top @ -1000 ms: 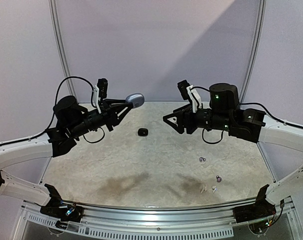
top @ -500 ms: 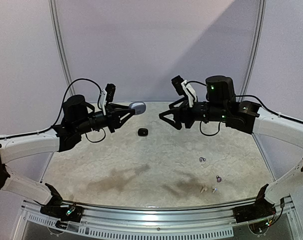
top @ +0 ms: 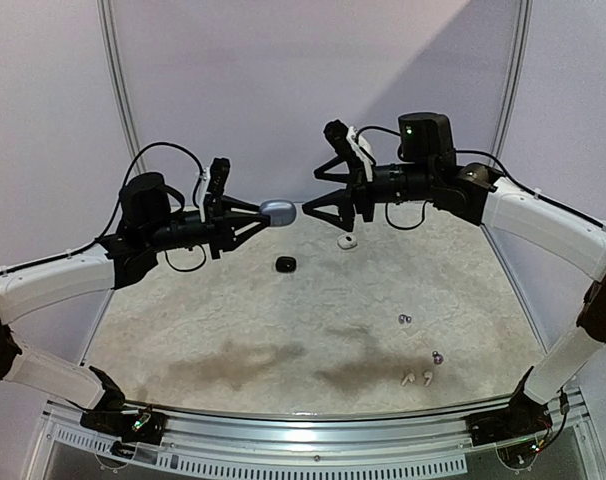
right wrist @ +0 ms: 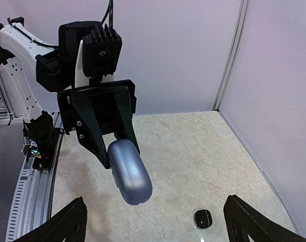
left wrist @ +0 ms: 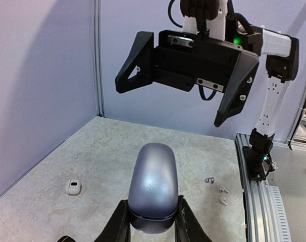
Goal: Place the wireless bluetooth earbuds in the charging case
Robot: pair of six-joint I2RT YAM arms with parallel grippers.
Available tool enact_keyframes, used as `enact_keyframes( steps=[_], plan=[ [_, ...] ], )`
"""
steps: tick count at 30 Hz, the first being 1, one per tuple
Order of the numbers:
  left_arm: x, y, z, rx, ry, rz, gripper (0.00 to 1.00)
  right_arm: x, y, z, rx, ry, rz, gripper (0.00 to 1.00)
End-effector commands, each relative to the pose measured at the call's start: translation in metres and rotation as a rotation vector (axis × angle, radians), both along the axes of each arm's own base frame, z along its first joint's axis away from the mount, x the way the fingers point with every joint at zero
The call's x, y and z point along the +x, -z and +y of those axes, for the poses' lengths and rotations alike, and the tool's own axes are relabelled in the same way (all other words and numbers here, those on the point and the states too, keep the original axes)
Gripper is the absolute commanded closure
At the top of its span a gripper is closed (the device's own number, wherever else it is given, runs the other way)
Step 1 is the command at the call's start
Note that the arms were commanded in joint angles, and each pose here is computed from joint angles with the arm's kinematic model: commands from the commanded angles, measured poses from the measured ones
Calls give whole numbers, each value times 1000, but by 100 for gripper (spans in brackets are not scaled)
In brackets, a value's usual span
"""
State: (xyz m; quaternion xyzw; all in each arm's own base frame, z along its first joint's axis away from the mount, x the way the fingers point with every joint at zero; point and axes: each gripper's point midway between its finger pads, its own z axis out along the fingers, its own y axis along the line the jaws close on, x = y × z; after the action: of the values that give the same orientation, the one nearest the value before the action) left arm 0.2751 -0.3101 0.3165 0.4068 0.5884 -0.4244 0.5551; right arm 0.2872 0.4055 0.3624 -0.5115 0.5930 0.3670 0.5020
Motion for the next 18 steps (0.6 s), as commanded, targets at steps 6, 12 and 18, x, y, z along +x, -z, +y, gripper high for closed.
enact_keyframes(
  steps=[6, 12, 18],
  plan=[
    [-13, -4, -3, 4, 42, -51, 100, -11, 17, 12, -31, -99, 121, 6],
    [-33, 5, -18, 65, 99, 57, 100, -26, 20, 13, -31, -183, 126, 8],
    [-40, 8, -8, 102, 80, 51, 100, -35, 24, 19, 10, -236, 179, 27]
  ],
)
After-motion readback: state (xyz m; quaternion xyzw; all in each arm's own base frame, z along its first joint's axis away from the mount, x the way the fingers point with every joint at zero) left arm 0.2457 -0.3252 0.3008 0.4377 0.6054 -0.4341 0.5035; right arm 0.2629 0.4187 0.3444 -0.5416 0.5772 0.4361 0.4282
